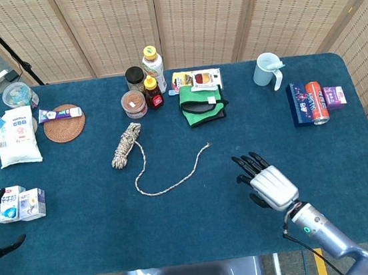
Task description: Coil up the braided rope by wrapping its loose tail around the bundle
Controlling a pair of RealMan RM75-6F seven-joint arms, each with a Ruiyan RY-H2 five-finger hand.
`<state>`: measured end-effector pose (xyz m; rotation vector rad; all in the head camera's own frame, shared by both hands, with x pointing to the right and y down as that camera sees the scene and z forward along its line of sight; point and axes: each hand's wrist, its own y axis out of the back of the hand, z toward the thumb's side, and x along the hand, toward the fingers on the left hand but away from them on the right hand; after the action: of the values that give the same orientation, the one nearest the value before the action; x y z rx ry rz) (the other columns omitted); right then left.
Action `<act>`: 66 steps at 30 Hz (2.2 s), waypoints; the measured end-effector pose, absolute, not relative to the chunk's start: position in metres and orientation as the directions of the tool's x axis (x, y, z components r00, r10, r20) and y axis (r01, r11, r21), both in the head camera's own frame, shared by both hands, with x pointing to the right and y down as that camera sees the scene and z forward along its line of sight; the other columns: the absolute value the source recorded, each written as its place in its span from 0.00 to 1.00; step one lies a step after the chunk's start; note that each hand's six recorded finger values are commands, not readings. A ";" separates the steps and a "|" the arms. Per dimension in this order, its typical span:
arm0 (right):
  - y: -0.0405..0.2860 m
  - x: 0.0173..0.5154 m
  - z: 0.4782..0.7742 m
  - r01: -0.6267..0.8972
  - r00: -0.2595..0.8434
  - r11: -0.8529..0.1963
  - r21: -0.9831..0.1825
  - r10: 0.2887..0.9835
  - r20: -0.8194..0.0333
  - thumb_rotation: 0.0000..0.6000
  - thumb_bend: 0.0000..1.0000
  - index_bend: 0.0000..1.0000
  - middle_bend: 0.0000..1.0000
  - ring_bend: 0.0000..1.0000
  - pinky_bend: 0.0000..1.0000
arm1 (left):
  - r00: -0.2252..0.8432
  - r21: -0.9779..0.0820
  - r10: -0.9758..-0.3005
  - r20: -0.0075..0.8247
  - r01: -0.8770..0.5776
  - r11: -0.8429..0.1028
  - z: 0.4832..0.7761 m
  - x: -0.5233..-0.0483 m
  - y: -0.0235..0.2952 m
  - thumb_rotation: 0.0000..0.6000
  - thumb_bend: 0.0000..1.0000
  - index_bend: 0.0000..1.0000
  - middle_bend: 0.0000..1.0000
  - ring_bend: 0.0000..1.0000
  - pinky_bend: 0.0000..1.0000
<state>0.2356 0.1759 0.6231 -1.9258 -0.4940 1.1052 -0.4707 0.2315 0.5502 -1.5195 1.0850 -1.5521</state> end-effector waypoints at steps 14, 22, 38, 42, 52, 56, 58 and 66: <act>0.148 0.185 0.652 -0.042 0.543 -0.638 -0.769 0.632 -0.554 1.00 0.47 0.39 0.00 0.00 0.00 | -0.095 -0.897 -0.893 0.441 -0.064 -0.437 0.560 -0.472 0.228 1.00 0.00 0.00 0.00 0.00 0.00; 0.135 0.171 0.668 0.008 0.516 -0.699 -0.715 0.615 -0.596 1.00 0.42 0.36 0.00 0.00 0.00 | -0.093 -0.891 -0.887 0.453 -0.061 -0.449 0.562 -0.471 0.229 1.00 0.00 0.00 0.00 0.00 0.00; 0.120 0.150 0.698 0.070 0.480 -0.732 -0.677 0.620 -0.621 1.00 0.34 0.41 0.00 0.00 0.00 | -0.098 -0.885 -0.880 0.465 -0.060 -0.461 0.564 -0.471 0.229 1.00 0.00 0.00 0.00 0.00 0.00; 0.123 0.140 0.703 0.080 0.489 -0.740 -0.667 0.613 -0.621 1.00 0.34 0.41 0.00 0.00 0.00 | -0.099 -0.884 -0.878 0.468 -0.061 -0.464 0.565 -0.471 0.229 1.00 0.00 0.00 0.00 0.00 0.00; 0.126 0.109 0.718 0.092 0.503 -0.754 -0.651 0.599 -0.623 1.00 0.34 0.43 0.00 0.00 0.00 | -0.101 -0.883 -0.877 0.469 -0.059 -0.465 0.564 -0.472 0.229 1.00 0.00 0.00 0.00 0.00 0.00; 0.123 0.101 0.725 0.088 0.494 -0.755 -0.650 0.600 -0.629 1.00 0.34 0.44 0.00 0.00 0.00 | -0.104 -0.883 -0.877 0.470 -0.060 -0.466 0.564 -0.473 0.229 1.00 0.00 0.00 0.00 0.00 0.00; 0.122 0.099 0.728 0.087 0.490 -0.756 -0.648 0.599 -0.633 1.00 0.34 0.44 0.00 0.00 0.00 | -0.107 -0.882 -0.875 0.472 -0.061 -0.468 0.565 -0.474 0.229 1.00 0.00 0.00 0.00 0.00 0.00; 0.120 0.093 0.736 0.077 0.479 -0.761 -0.645 0.595 -0.645 1.00 0.34 0.43 0.00 0.00 0.00 | -0.110 -0.878 -0.871 0.479 -0.060 -0.475 0.566 -0.474 0.228 1.00 0.00 0.00 0.00 0.00 0.00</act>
<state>0.0927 0.1200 0.7364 -2.1849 -0.5541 1.2525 -0.4741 0.2283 0.5662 -1.5338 1.0469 -1.6526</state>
